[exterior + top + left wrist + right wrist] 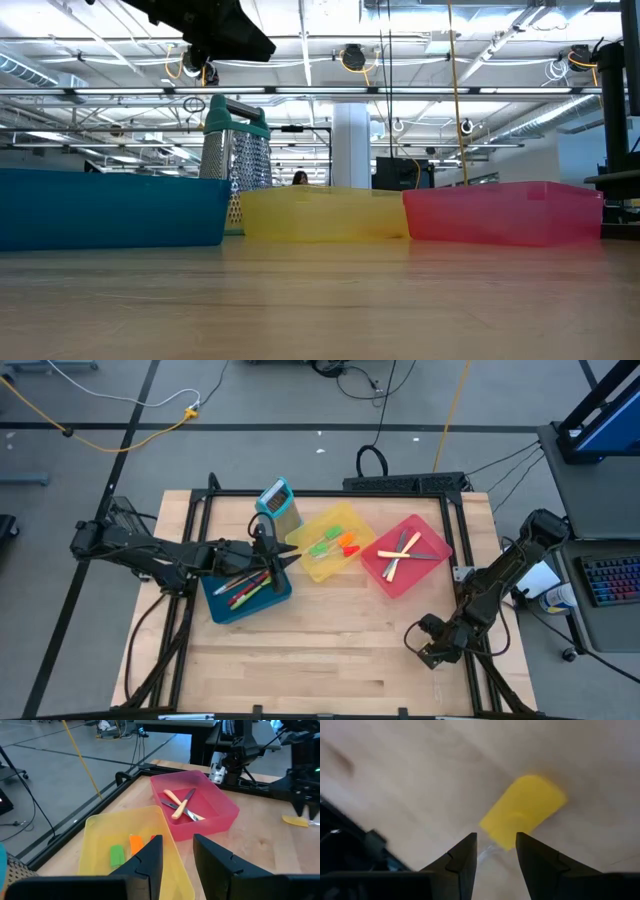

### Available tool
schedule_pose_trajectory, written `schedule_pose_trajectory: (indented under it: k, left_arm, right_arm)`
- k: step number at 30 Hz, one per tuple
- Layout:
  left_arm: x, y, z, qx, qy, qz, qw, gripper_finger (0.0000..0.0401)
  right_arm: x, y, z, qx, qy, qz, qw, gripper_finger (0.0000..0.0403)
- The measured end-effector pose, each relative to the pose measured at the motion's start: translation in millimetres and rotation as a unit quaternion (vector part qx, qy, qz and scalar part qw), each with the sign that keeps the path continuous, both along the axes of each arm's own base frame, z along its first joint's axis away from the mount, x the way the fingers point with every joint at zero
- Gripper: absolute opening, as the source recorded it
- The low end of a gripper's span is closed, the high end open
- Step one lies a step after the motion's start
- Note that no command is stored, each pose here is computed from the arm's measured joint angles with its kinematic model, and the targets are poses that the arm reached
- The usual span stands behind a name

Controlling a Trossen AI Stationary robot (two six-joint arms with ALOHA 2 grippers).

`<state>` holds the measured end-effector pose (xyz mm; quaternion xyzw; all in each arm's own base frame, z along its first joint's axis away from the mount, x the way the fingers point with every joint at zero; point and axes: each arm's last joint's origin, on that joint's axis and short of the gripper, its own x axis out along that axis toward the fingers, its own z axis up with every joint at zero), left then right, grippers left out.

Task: Pick & Place Kitchen Items
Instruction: Put the yellow spatula into the yellow bin

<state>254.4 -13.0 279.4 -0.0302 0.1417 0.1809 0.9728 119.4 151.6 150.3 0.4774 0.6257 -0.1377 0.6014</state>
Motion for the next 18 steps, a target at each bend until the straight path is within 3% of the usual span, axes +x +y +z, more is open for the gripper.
schedule_pose_trajectory:
  k: [4, 9, 13, 18]
  left_arm:
    - [0.0, 0.7, -0.1, 0.000, 0.001, 0.001, 1.000, 0.0113]
    - [-0.6, 0.6, -2.2, 0.000, 0.012, -0.002, 1.000, 0.0113]
    - [-1.3, 0.6, -3.9, 0.001, 0.022, -0.002, 1.000, 0.0113]
    - [-1.4, 0.6, -4.2, 0.001, 0.024, -0.002, 1.000, 0.0113]
  right_arm:
    - [1.0, 0.9, 2.5, 0.004, 0.006, -0.018, 1.000, 0.0132]
    - [-6.6, -7.5, -2.9, -0.036, 0.073, -0.078, 0.994, 0.0132]
    - [-3.2, -3.6, -2.0, -0.017, 0.062, -0.087, 0.994, 0.0132]
    - [0.7, 0.0, -10.7, -0.031, 0.063, -0.101, 0.992, 0.0132]
